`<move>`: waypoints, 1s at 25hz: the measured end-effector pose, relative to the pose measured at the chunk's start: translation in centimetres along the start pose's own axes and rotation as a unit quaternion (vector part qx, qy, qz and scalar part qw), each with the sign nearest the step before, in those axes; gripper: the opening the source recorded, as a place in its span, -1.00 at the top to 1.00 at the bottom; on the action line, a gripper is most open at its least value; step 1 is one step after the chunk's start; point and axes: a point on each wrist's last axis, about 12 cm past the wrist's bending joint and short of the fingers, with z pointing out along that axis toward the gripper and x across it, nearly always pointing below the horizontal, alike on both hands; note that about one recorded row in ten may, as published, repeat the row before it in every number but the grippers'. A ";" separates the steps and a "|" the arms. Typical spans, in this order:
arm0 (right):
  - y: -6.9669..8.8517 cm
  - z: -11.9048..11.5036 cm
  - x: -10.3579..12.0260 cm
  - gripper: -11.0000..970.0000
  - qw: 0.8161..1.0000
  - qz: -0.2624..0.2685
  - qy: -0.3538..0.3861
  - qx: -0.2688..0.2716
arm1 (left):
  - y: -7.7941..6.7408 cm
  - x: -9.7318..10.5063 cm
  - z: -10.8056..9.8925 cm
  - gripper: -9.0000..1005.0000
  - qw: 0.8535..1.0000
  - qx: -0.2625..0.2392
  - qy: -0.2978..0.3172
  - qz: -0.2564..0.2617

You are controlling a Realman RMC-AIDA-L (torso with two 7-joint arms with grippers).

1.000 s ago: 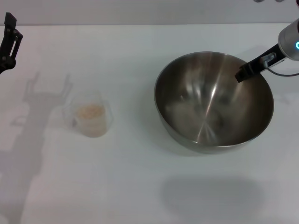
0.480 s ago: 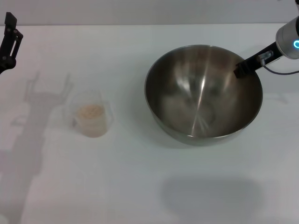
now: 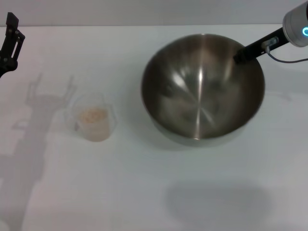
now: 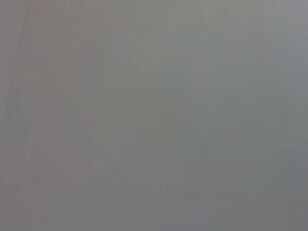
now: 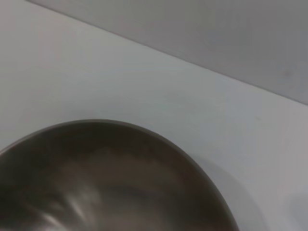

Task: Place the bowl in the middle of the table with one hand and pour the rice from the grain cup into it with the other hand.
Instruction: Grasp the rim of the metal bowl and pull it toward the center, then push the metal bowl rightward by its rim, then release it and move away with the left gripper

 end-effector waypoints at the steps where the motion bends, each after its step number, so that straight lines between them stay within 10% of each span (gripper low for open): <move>1: 0.1 0.0 -0.1 0.96 1.000 -0.001 -0.004 -0.004 | 0.0 0.0 0.0 -0.54 1.000 0.000 0.000 0.000; 25: 1.9 3.6 -0.3 0.95 0.998 0.011 0.001 -0.061 | -0.1 0.0 0.0 -0.52 1.000 0.006 -0.001 0.001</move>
